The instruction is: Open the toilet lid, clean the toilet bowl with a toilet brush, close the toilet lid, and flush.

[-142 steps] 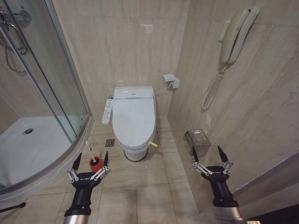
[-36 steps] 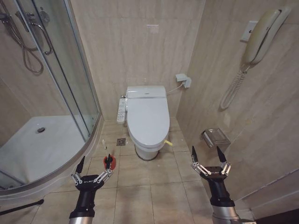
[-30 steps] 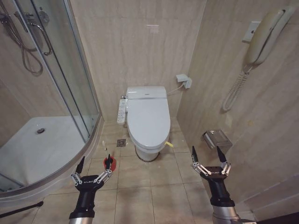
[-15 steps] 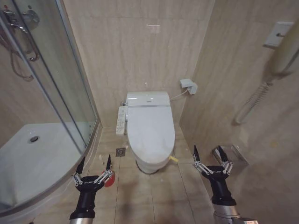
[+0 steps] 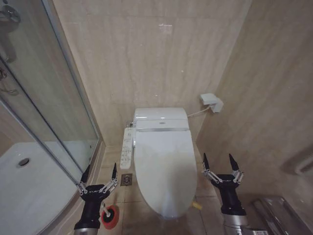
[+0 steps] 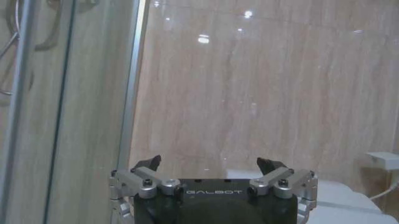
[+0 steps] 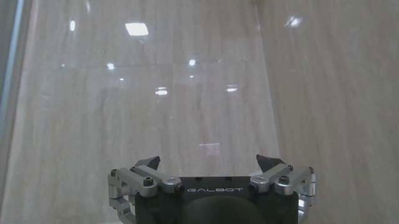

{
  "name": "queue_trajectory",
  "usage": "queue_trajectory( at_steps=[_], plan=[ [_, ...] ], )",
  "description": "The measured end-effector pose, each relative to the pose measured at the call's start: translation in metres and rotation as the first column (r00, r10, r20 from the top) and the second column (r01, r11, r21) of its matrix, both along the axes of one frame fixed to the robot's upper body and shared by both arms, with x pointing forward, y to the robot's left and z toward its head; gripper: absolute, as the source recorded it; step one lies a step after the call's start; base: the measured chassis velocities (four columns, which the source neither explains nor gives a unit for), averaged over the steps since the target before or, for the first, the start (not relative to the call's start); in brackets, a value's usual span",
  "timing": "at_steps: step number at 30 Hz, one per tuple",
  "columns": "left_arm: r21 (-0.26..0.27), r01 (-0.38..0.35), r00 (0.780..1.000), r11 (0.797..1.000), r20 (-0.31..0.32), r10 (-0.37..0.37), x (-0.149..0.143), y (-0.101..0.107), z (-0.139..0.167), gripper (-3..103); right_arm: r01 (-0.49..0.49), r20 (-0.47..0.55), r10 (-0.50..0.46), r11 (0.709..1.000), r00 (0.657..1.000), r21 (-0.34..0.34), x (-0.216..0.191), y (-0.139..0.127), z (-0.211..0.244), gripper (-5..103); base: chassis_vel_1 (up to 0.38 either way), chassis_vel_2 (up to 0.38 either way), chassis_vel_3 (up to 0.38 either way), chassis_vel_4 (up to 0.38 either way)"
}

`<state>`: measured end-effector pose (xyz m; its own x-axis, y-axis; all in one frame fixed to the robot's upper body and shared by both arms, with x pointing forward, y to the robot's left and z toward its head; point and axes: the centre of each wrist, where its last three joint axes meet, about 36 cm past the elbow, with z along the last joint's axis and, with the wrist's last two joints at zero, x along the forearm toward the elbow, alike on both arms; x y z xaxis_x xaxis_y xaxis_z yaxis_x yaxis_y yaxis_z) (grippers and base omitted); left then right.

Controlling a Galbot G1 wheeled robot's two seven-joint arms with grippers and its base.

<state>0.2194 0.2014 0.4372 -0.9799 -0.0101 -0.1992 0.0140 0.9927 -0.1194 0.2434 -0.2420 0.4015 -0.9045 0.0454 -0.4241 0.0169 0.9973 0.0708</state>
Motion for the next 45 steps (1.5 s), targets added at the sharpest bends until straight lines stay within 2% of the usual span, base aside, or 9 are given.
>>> queue_trajectory(
  at_steps=[13,30,41,45],
  plan=[
    [-0.005,0.001,1.000,1.000,-0.014,-0.002,0.008,0.000,-0.012,100,-0.006,-0.018,0.006,1.000,1.000,0.008,-0.004,0.007,-0.007,100,0.034,-0.046,-0.040,0.033],
    [-0.005,0.008,0.999,1.000,-0.043,-0.008,0.025,0.002,-0.036,100,0.013,-0.061,-0.010,0.999,0.998,0.044,0.016,0.012,-0.041,100,0.000,0.000,0.000,0.000],
    [-0.004,0.008,0.999,1.000,-0.042,-0.008,0.021,0.001,-0.033,100,0.029,-0.050,-0.027,0.999,0.998,0.038,0.006,0.002,-0.041,100,0.000,0.000,0.000,0.000],
    [-0.009,0.005,1.000,1.000,-0.022,-0.006,0.015,-0.004,-0.024,100,0.021,-0.042,-0.020,0.999,0.999,0.024,-0.001,0.000,-0.043,100,0.000,0.000,0.000,0.000]
  ],
)
